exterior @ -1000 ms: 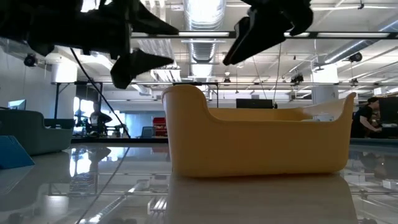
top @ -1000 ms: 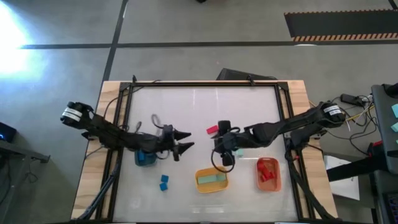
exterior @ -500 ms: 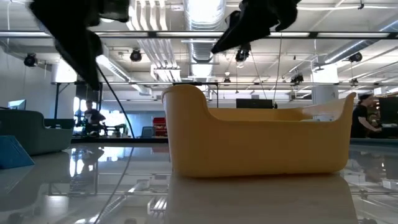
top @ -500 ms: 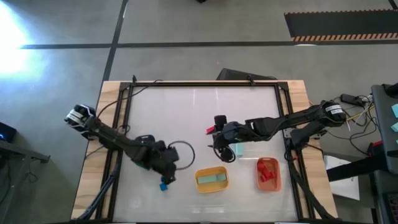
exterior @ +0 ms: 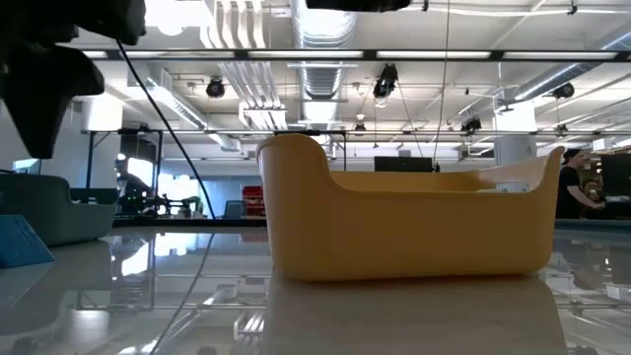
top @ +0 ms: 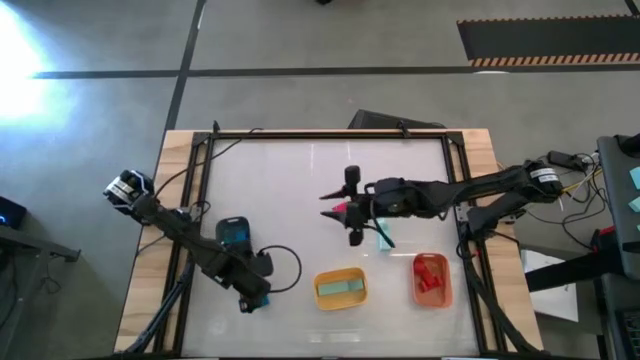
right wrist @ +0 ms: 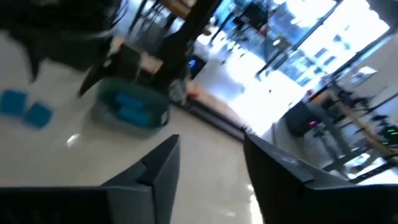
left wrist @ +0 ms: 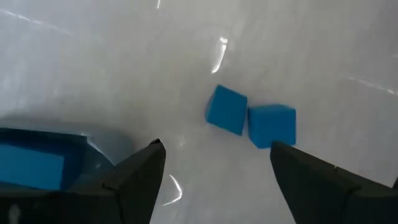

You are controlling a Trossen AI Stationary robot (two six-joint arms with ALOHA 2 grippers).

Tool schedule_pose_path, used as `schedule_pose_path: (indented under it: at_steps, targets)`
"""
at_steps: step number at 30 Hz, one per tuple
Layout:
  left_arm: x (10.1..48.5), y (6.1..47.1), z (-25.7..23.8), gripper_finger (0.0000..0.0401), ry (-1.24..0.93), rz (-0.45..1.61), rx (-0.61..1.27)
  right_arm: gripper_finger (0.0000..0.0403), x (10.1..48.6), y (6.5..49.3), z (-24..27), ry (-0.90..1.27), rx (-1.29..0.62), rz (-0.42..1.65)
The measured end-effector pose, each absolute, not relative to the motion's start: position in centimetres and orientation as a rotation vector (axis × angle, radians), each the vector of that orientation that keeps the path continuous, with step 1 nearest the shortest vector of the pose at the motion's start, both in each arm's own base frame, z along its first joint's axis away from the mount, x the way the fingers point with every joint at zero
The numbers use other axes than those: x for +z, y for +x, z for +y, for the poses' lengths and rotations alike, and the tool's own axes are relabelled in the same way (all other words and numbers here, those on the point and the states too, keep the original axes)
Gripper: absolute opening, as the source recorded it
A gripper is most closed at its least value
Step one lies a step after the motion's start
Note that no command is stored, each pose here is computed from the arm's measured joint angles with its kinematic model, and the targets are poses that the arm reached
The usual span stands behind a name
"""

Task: Sort & place blocks by color
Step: Put the blue block into the blue bin

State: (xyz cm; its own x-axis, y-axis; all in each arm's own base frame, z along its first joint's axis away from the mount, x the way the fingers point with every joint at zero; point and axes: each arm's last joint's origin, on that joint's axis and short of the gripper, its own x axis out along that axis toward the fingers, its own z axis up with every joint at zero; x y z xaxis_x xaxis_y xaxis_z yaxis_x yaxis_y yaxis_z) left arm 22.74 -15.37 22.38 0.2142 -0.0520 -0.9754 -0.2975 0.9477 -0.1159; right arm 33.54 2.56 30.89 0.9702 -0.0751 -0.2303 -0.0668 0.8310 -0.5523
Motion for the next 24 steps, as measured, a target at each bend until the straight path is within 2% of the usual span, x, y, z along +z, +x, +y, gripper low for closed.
schedule_pose_path:
  at_steps: [6,13,19,24]
  targets:
    - [21.9,22.5,-15.5,0.0274,-0.284,1.350,0.168,0.0104,31.1,30.2,2.3,-0.529,0.021,0.364]
    - [20.4,23.4,-15.9,0.0270,-0.166,1.307,0.107,0.0045,30.3,26.0,2.0,-0.500,-0.004,0.255]
    - [19.2,23.6,-15.9,0.0236,-0.123,1.342,0.114,0.0021,29.0,23.8,1.8,-0.531,-0.030,0.135]
    - [18.5,23.6,-16.0,0.0197,-0.091,1.359,0.107,0.0018,29.3,22.7,1.7,-0.549,-0.040,0.093]
